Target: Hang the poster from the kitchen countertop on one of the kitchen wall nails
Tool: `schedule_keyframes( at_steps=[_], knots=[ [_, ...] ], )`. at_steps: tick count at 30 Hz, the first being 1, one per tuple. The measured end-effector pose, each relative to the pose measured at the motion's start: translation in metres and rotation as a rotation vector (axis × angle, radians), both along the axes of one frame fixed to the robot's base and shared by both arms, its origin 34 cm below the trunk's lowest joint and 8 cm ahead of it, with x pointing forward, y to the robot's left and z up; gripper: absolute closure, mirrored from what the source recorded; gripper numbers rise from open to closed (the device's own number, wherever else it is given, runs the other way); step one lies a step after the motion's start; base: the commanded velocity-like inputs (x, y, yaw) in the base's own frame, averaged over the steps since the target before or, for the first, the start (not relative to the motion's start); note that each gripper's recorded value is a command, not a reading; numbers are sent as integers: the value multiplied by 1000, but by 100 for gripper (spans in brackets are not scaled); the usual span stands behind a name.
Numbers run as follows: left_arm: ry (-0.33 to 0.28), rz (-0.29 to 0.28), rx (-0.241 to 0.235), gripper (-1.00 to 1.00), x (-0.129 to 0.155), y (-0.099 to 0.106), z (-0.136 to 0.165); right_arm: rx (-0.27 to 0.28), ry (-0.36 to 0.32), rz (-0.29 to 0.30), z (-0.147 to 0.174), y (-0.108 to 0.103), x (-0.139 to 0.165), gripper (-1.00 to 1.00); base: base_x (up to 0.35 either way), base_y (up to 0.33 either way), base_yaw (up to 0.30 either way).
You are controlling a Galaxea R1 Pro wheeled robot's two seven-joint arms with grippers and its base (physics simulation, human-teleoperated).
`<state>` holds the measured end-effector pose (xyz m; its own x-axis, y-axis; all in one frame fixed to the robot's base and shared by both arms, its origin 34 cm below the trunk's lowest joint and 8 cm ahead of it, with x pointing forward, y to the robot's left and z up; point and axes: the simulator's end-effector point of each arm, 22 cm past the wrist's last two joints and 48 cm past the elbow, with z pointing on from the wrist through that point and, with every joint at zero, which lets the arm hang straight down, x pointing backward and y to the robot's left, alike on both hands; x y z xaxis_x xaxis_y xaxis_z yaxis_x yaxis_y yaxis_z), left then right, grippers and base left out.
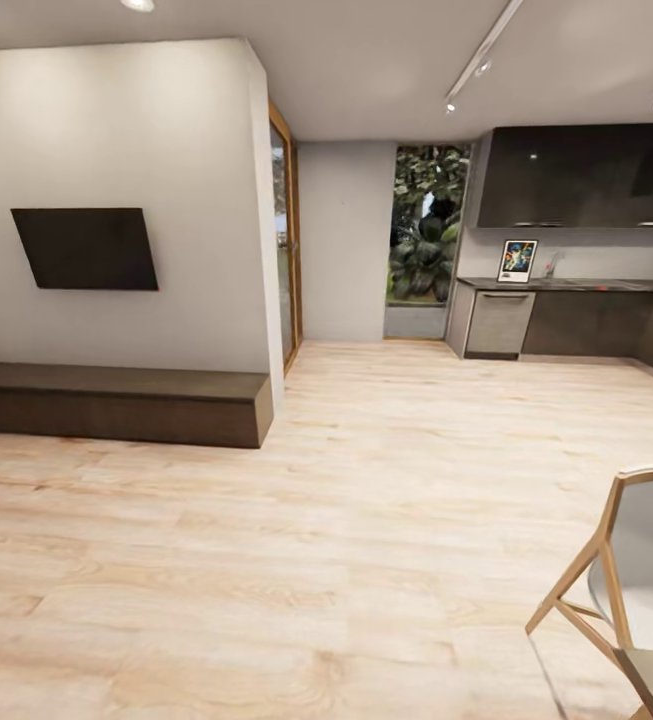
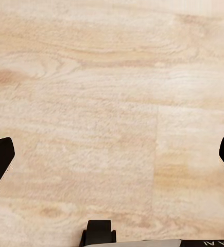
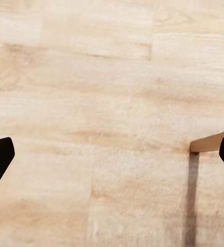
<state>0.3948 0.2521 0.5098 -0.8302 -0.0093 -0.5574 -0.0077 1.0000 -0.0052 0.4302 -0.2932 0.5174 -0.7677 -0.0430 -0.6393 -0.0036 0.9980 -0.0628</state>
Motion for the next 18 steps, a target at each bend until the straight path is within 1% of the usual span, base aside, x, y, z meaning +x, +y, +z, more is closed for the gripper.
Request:
schedule_keyframes(
  at_steps=[10,14,16,18],
  knots=[
    [0,-1,-2,-100,0,-1,0,3,1,-8,0,0,0,-100,336,0,0],
    [-17,-6,-8,-100,7,-7,5,3,0,-10,0,-1,0,-100,337,0,0],
    [-57,-7,-10,-100,24,-8,16,3,-4,-13,1,-2,1,-100,338,0,0],
    [-121,-8,-11,-100,50,-9,35,2,-29,-13,5,-3,7,-100,338,0,0]
  ],
)
